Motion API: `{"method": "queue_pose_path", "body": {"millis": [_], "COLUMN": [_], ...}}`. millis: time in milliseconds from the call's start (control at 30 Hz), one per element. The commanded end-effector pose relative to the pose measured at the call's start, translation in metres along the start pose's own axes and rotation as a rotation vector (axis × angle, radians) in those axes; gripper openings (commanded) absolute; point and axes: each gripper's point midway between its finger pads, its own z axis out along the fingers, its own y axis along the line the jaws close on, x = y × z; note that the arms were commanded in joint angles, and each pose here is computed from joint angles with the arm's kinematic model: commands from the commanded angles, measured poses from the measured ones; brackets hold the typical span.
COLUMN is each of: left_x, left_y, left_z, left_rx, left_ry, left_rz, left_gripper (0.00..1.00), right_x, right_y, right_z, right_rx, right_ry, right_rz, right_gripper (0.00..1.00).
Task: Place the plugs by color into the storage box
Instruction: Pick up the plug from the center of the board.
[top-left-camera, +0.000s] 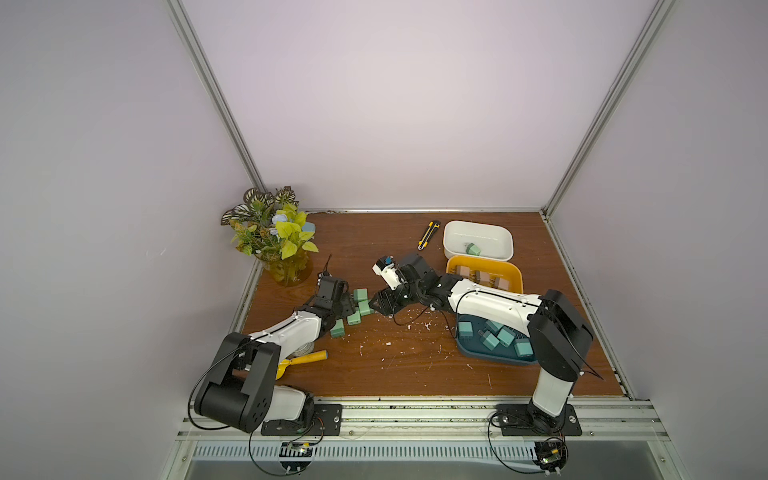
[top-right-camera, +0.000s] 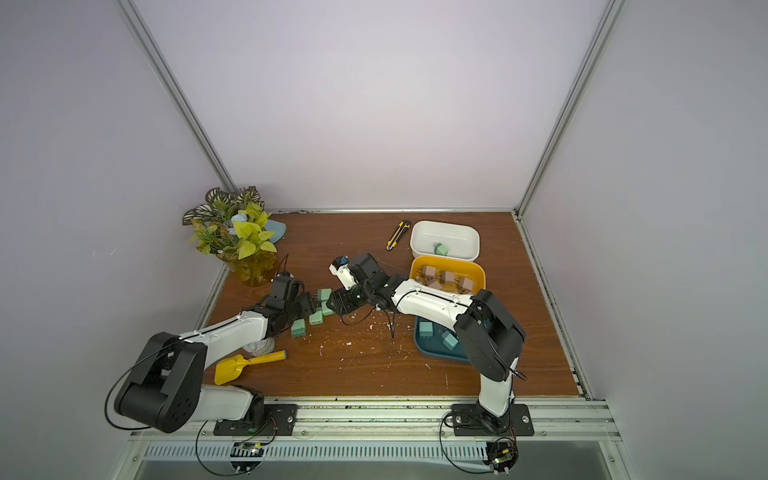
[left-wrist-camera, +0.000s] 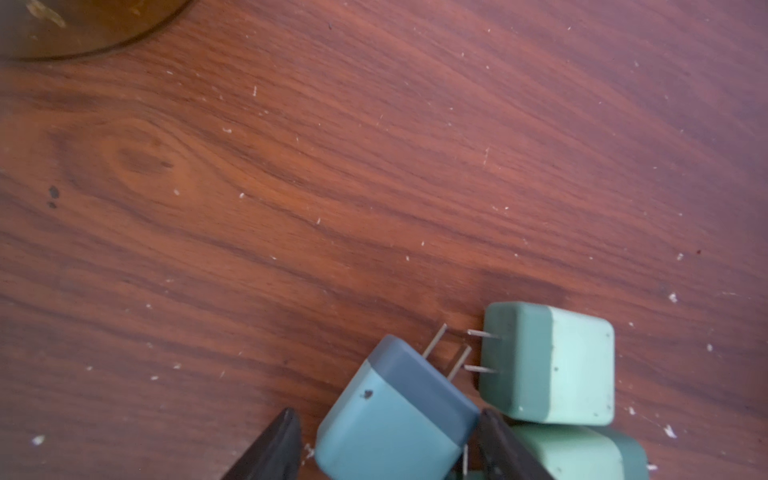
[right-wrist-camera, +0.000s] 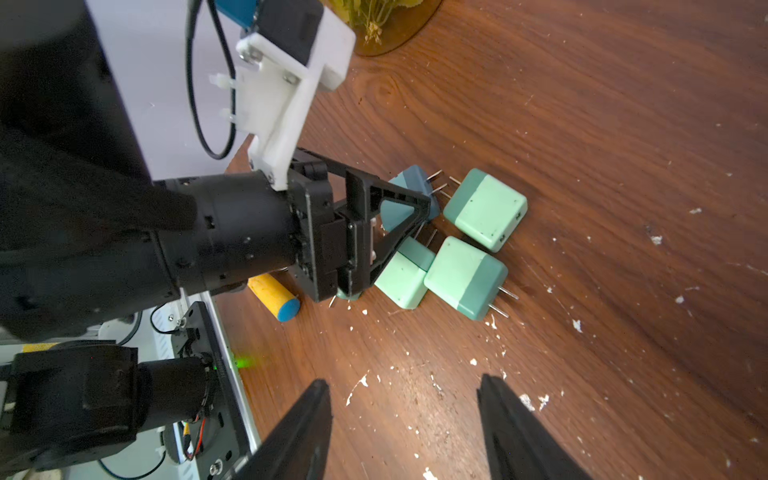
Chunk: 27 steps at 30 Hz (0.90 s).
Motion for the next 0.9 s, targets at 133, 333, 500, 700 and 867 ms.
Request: {"method": "queue_pose_path", "body": {"millis": [133,333,500,700,867], "left_x": [0.0016,0.0053,0.0058,0.002,-0.0018], "left_y": [0.0113,0.0098,0.0093,0.0083,0.0044], "left_z": [0.0037,0.0109,0.0117,0.0075,0.005], "left_rx": [-0.04,-0.047,-0.047,-0.042,-0.027], "left_ry": [-0.005,0.033,0.04,0.025,0.021], "left_rz": [0.008,0.035,0.038,0.047,0.056], "left_gripper": [0.66,0.66,0.6,0.51,0.37], "right_x": [-0.0127,-0.0153,-0.0148,-0.0151,-0.0186], "right_y": [0.0122,0.014,0.0139,0.0153,0.0187], "right_z": [-0.0021,-0.001,0.0005,0.0015,-0.0004], "right_rx": [-0.031,-0.034,-0.03,-0.032,-0.039], "right_ry": [-0.031,-0.033,-0.027,-0.028,-0.035], "right_rz": [-0.009,-0.012,-0.014,-0.016,-0.022], "right_gripper": [0.62,0.62,0.62,0.62,0.62]}}
